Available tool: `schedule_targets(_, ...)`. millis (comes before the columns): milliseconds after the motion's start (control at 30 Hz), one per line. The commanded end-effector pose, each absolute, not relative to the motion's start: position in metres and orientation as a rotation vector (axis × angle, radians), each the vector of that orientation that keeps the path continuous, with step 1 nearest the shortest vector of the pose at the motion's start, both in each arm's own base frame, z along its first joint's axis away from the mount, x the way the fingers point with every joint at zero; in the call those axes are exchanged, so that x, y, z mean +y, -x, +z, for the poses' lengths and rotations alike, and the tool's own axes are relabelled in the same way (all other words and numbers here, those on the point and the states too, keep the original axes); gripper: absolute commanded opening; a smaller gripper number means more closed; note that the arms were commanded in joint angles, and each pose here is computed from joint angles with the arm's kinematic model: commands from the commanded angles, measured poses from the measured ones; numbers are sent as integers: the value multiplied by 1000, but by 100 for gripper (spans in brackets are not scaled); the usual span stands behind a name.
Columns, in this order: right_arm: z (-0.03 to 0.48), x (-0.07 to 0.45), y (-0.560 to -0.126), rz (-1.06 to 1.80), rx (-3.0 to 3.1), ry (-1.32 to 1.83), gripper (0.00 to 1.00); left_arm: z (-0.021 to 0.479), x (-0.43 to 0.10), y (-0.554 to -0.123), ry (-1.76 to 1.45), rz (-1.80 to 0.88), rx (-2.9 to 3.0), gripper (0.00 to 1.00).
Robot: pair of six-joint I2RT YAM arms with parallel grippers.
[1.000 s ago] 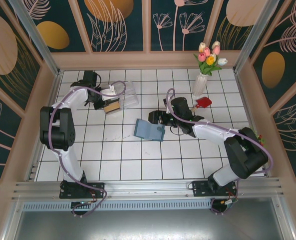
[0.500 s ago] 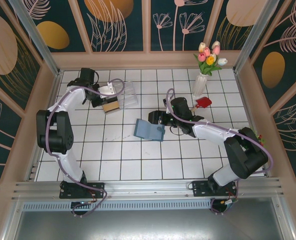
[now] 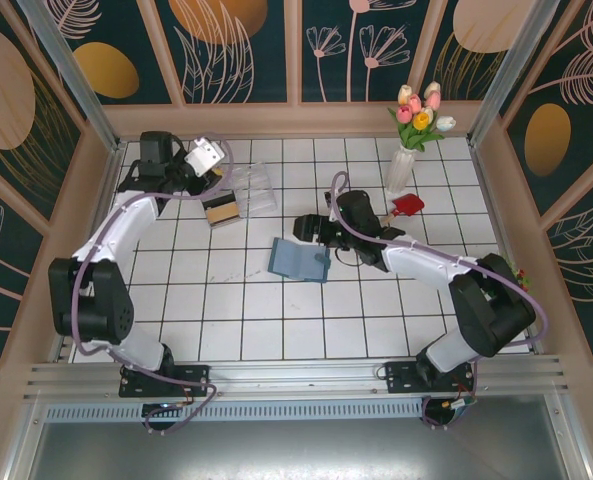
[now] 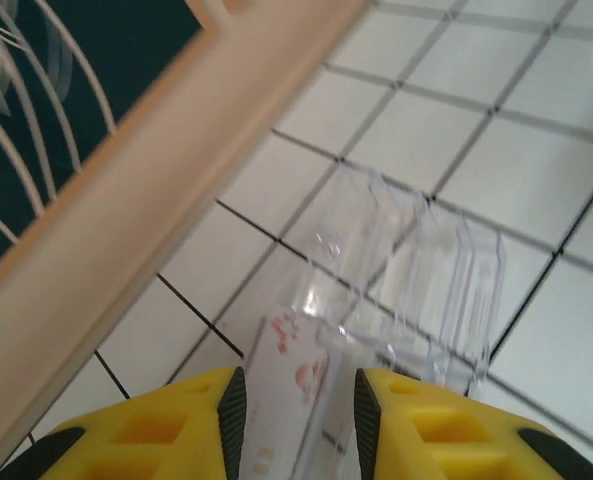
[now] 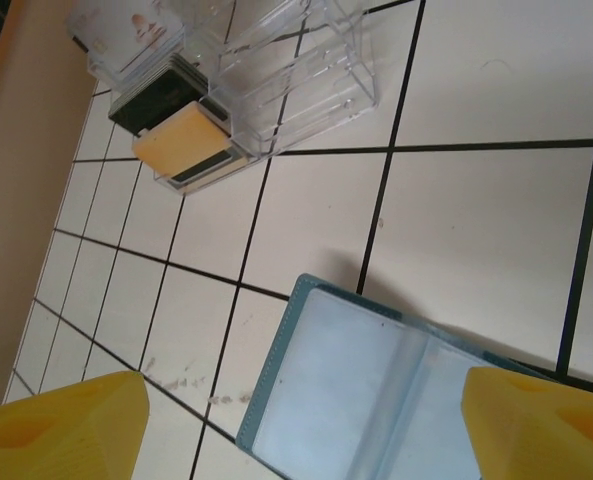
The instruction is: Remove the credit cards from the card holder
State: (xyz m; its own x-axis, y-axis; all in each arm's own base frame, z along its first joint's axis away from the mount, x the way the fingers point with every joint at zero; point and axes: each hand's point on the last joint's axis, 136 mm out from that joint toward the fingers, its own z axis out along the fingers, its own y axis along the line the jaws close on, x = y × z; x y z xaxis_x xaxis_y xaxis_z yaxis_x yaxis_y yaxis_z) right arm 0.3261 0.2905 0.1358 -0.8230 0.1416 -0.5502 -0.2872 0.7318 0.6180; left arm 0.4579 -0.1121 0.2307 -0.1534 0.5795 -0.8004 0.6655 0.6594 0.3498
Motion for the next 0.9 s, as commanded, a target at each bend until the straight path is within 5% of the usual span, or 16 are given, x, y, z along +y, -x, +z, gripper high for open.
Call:
schedule_targets(0, 125, 292, -329, 876, 2419, 49, 77, 278, -111, -467, -671, -235, 1740, 39)
schedule_targets(100, 117, 297, -323, 811, 2470, 57, 75, 291, -90, -468, -401, -244, 1767, 46)
schedule_targets(233, 104, 303, -312, 637, 2541, 60, 78, 276, -40, -469, 73, -182, 1871, 74)
schedule_targets(600, 50, 325, -284, 351, 2710, 49, 91, 234, -15, -454, 408, -185, 1972, 98)
schedule_targets(867, 18, 325, -282, 267, 2791, 32, 89, 228, -13, -432, 551, -266, 1972, 98)
